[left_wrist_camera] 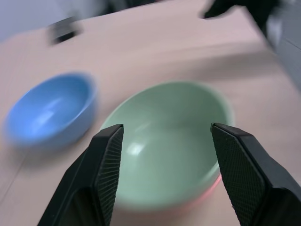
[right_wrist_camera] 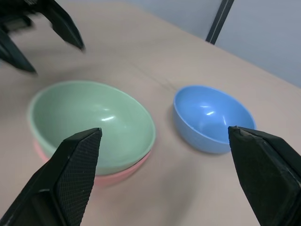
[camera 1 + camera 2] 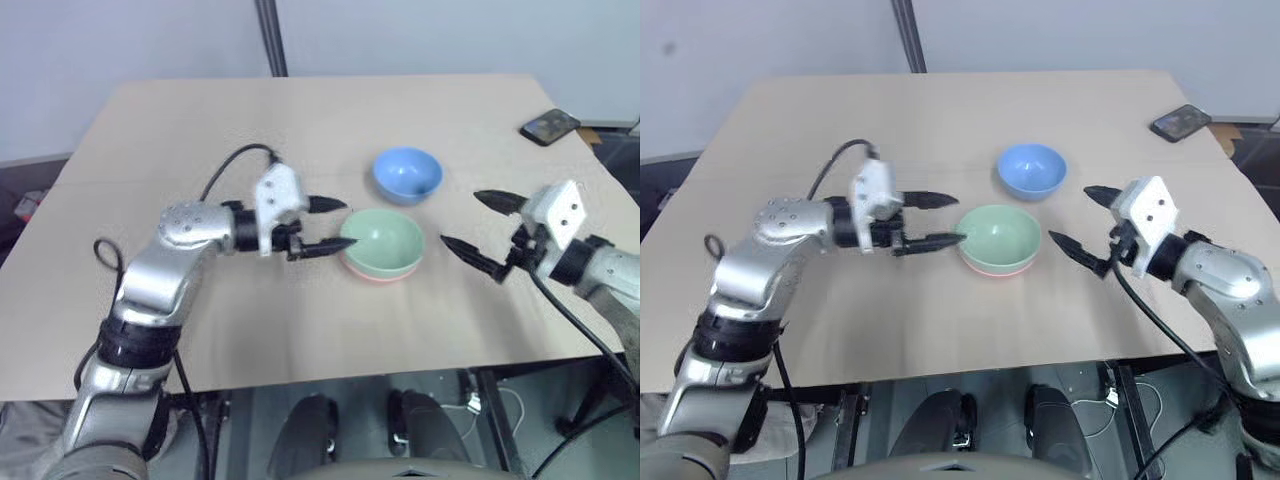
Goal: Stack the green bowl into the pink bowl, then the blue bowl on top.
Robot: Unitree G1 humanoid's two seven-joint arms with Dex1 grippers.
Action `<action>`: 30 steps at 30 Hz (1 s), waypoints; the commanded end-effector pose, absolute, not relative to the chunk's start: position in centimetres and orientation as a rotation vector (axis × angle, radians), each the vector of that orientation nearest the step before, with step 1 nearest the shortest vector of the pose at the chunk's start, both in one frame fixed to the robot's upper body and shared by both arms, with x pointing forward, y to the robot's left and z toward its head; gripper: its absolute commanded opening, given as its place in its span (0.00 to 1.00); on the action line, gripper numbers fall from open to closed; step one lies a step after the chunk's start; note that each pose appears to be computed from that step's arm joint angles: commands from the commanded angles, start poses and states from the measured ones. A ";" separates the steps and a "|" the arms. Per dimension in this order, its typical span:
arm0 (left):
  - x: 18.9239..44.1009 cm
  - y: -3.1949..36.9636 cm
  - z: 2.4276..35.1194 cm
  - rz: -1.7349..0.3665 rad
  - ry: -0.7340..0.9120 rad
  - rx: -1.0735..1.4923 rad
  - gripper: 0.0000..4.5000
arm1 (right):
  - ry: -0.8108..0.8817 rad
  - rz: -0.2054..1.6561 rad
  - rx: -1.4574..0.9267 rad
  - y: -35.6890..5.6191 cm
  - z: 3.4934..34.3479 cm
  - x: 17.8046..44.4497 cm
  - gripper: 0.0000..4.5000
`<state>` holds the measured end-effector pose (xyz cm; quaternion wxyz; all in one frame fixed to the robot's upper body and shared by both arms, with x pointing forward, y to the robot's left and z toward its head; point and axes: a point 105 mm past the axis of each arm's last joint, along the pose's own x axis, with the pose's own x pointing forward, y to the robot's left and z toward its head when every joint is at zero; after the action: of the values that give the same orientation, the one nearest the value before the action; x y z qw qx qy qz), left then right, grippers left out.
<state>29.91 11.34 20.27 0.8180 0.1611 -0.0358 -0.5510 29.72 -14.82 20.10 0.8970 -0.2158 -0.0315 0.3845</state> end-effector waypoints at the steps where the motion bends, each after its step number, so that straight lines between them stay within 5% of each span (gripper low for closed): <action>1: 28.9 14.5 21.3 -1.041 -0.099 0.272 0.70 | -0.064 0.764 -0.595 -15.0 19.7 33.4 1.00; 6: 26.6 17.1 20.5 -0.987 -0.048 0.176 0.70 | -0.055 0.780 -0.720 -14.3 18.5 38.3 1.00; 13: 25.1 18.1 20.4 -0.888 -0.051 0.174 0.70 | -0.052 0.856 -0.894 -11.9 16.5 41.5 1.00; 17: 24.7 18.1 20.7 -0.852 -0.069 0.181 0.70 | -0.041 0.865 -0.957 -11.5 15.5 42.4 0.74; 24: 24.6 18.3 20.5 -0.814 -0.079 0.178 0.70 | -0.102 0.859 -1.050 -11.4 15.9 42.9 0.05; 30: 25.2 18.2 20.3 -0.804 -0.088 0.164 0.70 | -0.221 0.895 -1.067 -11.7 18.6 41.7 0.02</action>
<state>25.24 18.39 19.41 0.9180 0.0684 -0.0198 -0.3900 42.08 -11.99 14.84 0.7616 -0.4948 -0.0371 0.4169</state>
